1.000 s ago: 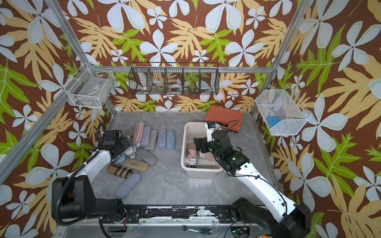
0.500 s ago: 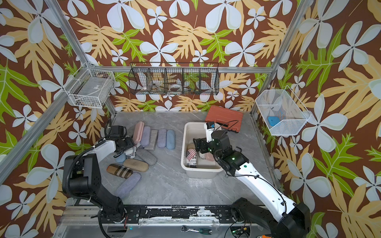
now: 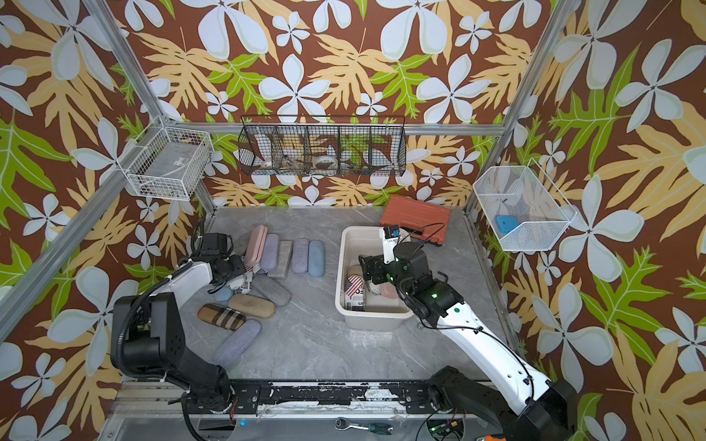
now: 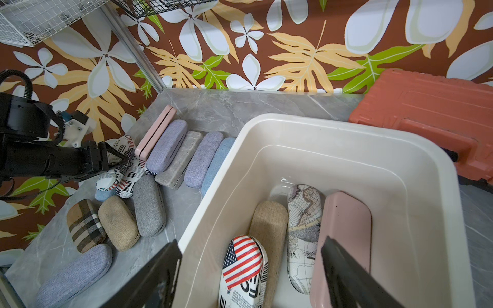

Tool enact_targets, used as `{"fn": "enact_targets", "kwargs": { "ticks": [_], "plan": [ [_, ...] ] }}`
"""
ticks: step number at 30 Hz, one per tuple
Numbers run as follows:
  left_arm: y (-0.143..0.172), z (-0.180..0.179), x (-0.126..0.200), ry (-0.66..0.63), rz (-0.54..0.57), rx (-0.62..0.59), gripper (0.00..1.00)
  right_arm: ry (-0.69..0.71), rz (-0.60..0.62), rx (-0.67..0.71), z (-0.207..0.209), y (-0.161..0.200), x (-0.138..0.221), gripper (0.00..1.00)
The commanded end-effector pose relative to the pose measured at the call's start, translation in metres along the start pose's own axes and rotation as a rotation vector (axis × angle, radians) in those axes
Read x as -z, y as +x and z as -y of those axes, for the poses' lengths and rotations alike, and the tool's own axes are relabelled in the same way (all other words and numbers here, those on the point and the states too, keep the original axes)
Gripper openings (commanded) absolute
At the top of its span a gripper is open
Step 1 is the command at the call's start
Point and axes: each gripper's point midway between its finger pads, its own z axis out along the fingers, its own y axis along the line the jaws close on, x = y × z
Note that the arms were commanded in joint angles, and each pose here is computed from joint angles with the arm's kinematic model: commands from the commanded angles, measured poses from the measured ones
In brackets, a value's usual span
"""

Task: Put the glasses cases into the storage boxes
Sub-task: Pick up the glasses case.

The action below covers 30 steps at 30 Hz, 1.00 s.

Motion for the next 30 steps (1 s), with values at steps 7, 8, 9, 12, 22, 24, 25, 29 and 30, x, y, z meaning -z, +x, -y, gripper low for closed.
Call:
{"fn": "enact_targets", "kwargs": {
  "ticks": [7,8,9,12,22,24,25,29,30],
  "plan": [
    [0.004,0.011,0.050,0.096,0.087,0.013,0.43,-0.021,0.011,-0.007,-0.005,-0.005,-0.002,0.82],
    [0.006,0.014,0.056,0.118,0.097,0.016,0.43,-0.024,0.010,-0.006,-0.005,-0.005,-0.002,0.82],
    [0.008,0.017,0.063,0.138,0.108,0.017,0.42,-0.026,0.012,-0.007,-0.006,-0.006,-0.001,0.82],
    [0.014,0.024,0.084,0.212,0.141,0.027,0.41,-0.029,0.013,-0.010,-0.006,-0.006,-0.001,0.82],
    [0.042,0.070,0.157,0.653,0.272,0.046,0.39,-0.087,-0.006,-0.043,-0.020,-0.013,-0.008,0.82],
    [0.044,0.083,0.175,0.739,0.301,0.034,0.39,-0.110,-0.008,-0.058,-0.025,-0.017,-0.009,0.81],
    [0.044,0.088,0.183,0.770,0.318,0.030,0.38,-0.120,-0.009,-0.063,-0.027,-0.019,-0.010,0.81],
    [0.047,0.114,0.214,0.906,0.362,-0.003,0.38,-0.154,-0.005,-0.101,-0.033,-0.023,-0.013,0.80],
    [0.049,0.122,0.219,0.933,0.362,-0.014,0.38,-0.165,-0.005,-0.111,-0.036,-0.024,-0.014,0.80]
  ]
}}
